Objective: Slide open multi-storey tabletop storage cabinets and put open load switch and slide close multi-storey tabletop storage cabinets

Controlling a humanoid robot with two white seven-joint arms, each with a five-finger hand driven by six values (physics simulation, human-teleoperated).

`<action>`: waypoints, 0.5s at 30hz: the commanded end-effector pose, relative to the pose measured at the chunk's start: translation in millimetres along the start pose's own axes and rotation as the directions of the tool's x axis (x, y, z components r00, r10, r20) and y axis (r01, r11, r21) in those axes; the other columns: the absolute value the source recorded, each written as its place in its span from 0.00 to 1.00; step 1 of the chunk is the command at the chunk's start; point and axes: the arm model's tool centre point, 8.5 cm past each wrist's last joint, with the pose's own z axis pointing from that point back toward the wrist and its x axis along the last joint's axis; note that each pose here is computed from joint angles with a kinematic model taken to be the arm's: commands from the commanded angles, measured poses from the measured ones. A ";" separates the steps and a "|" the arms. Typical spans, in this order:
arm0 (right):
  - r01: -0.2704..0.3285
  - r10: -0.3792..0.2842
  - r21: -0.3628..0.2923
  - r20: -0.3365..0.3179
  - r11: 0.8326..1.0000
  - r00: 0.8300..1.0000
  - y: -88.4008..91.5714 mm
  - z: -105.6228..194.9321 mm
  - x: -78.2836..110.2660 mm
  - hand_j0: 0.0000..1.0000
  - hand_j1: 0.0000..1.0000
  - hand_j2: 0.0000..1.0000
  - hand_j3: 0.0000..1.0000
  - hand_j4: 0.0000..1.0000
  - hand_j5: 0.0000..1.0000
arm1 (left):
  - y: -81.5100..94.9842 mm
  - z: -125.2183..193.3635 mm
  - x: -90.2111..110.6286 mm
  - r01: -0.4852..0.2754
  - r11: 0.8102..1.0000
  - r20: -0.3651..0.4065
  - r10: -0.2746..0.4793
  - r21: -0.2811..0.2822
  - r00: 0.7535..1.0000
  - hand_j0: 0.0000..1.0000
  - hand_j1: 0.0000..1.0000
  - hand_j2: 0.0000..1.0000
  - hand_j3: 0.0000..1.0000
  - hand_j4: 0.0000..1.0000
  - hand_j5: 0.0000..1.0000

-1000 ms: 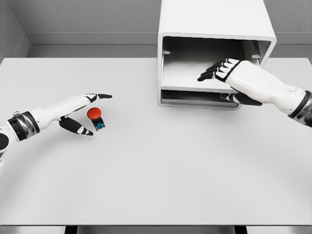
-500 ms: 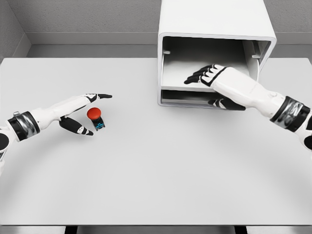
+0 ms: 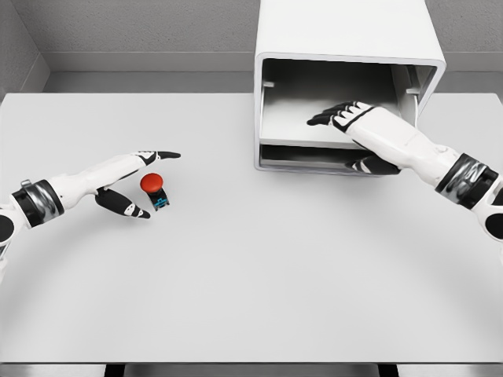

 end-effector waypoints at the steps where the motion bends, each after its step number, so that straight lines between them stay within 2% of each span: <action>1: 0.010 -0.010 0.011 -0.036 1.000 0.999 3.6 0.0 -5.4 0.90 0.90 0.90 0.90 0.90 0.90 | 0.3 0.2 0.2 -0.005 1.000 0.002 0.005 0.002 1.000 1.00 1.00 1.00 1.00 1.00 1.00; 3: 0.009 -0.008 0.017 -0.048 1.000 0.999 5.1 -0.7 -6.8 0.90 0.90 0.90 0.90 0.90 0.90 | 0.7 0.4 0.0 -0.004 1.000 0.001 0.004 0.003 1.000 1.00 1.00 1.00 1.00 1.00 1.00; 10: -0.007 0.009 0.039 -0.038 0.999 0.999 11.0 -2.6 -0.9 0.90 0.90 0.90 0.90 0.90 0.90 | 0.8 0.4 0.1 -0.005 1.000 0.002 0.005 0.004 1.000 0.85 0.85 0.85 0.85 0.85 0.85; 15: -0.014 0.015 0.036 -0.019 0.999 1.000 10.9 -2.3 6.9 0.92 0.92 0.92 0.92 0.92 0.92 | -0.5 0.3 0.0 -0.003 1.000 0.001 0.003 0.000 1.000 0.86 0.86 0.86 0.86 0.86 0.86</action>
